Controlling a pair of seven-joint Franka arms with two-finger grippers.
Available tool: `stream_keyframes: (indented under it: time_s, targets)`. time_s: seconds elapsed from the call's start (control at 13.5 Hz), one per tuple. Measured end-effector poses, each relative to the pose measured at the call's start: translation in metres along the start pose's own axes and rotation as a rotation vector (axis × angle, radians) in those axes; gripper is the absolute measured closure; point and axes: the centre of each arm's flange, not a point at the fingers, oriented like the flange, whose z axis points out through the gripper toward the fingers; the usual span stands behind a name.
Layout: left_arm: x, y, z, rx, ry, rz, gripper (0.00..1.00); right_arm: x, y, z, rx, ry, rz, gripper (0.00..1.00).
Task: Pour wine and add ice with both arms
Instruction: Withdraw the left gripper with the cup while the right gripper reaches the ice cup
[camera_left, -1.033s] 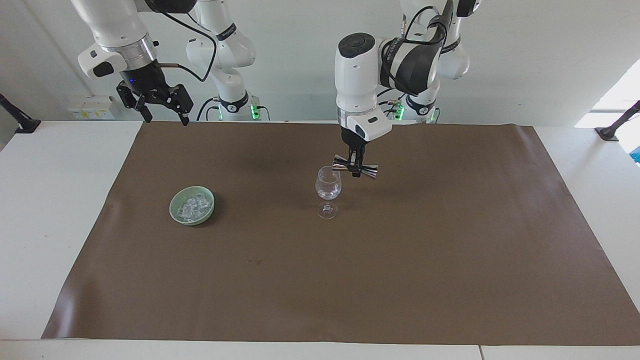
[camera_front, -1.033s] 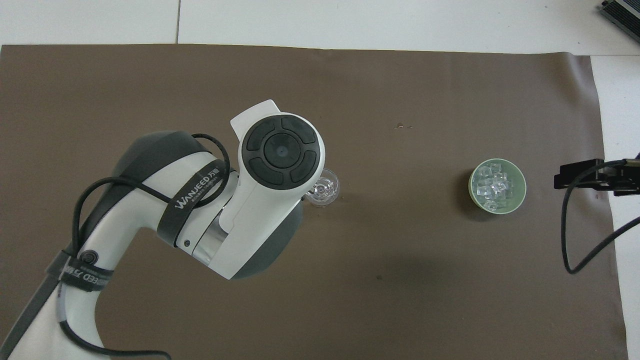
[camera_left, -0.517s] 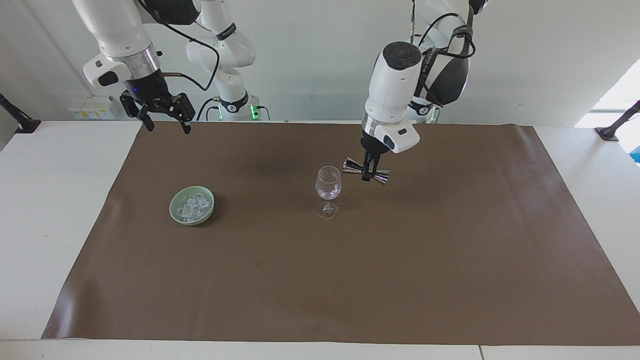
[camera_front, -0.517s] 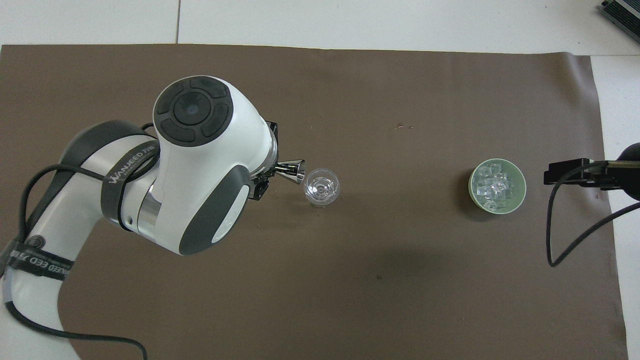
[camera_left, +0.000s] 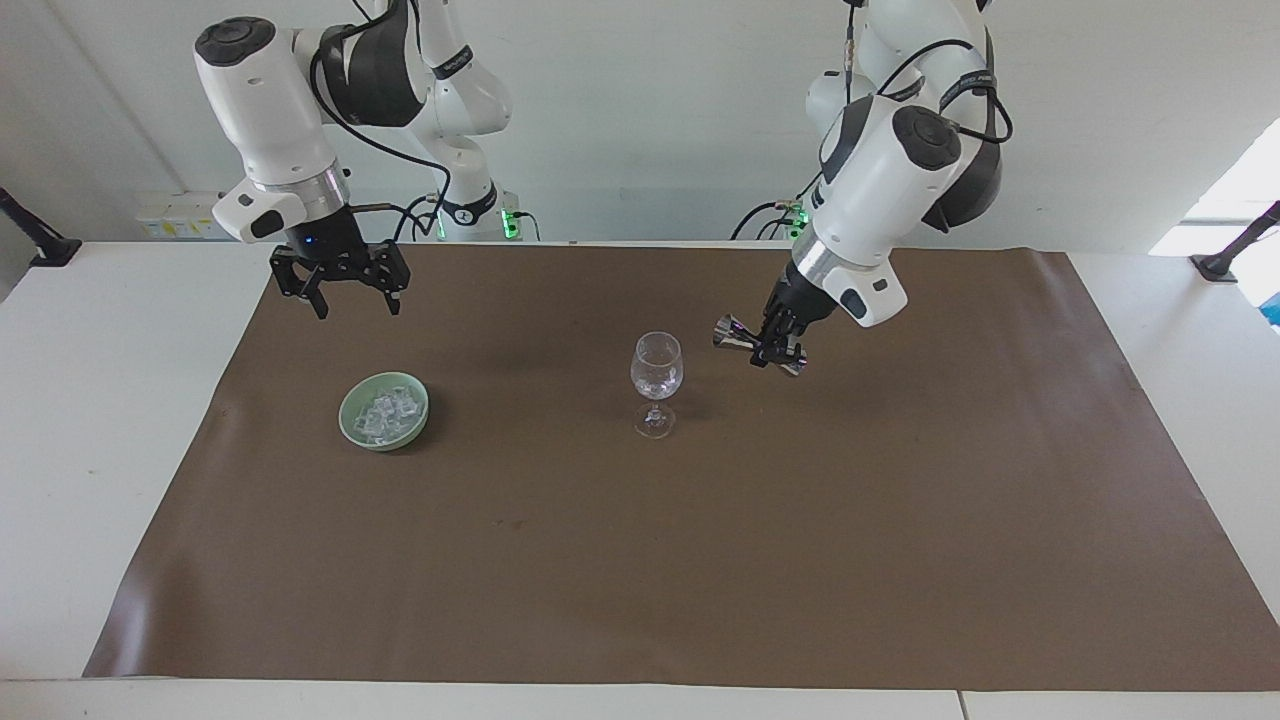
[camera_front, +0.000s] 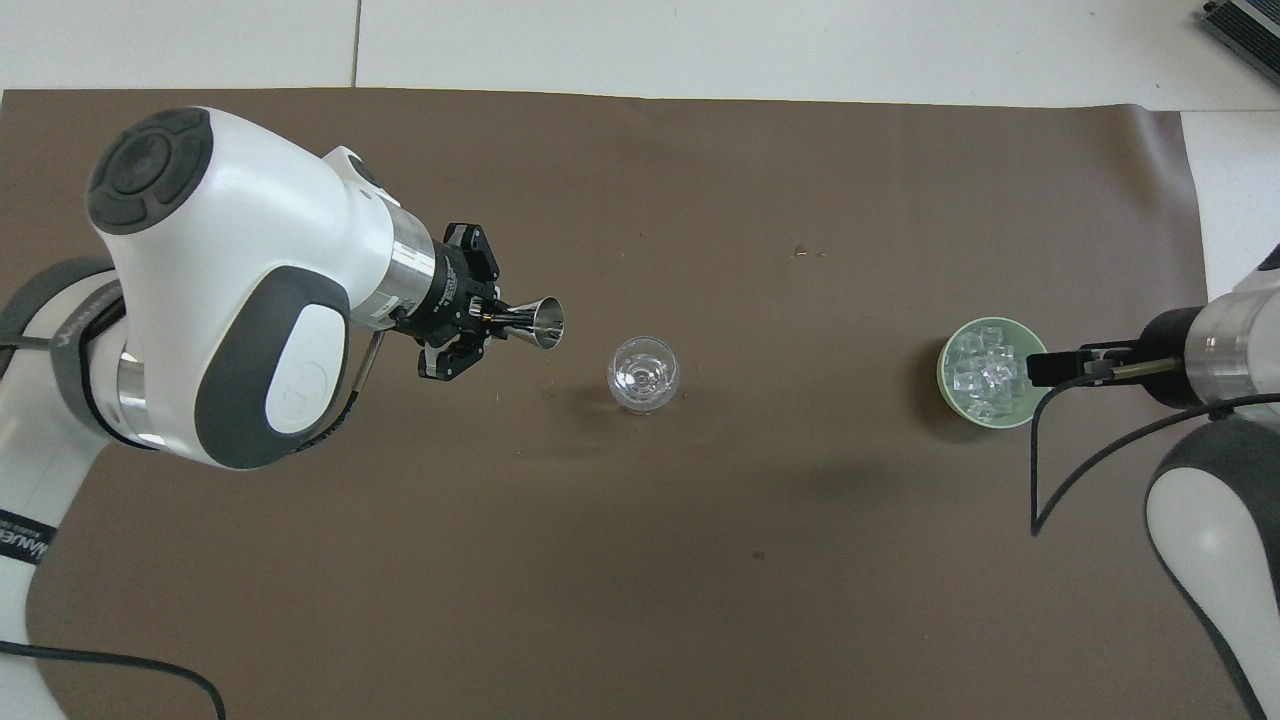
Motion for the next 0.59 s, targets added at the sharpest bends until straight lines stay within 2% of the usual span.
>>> stream_keyframes:
  time_s: [0.59]
  targets:
    - [0.096,-0.009,-0.009,-0.067,-0.206,0.047,0.79,0.015,0.024,0.093,-0.011,0.006,-0.126,0.0]
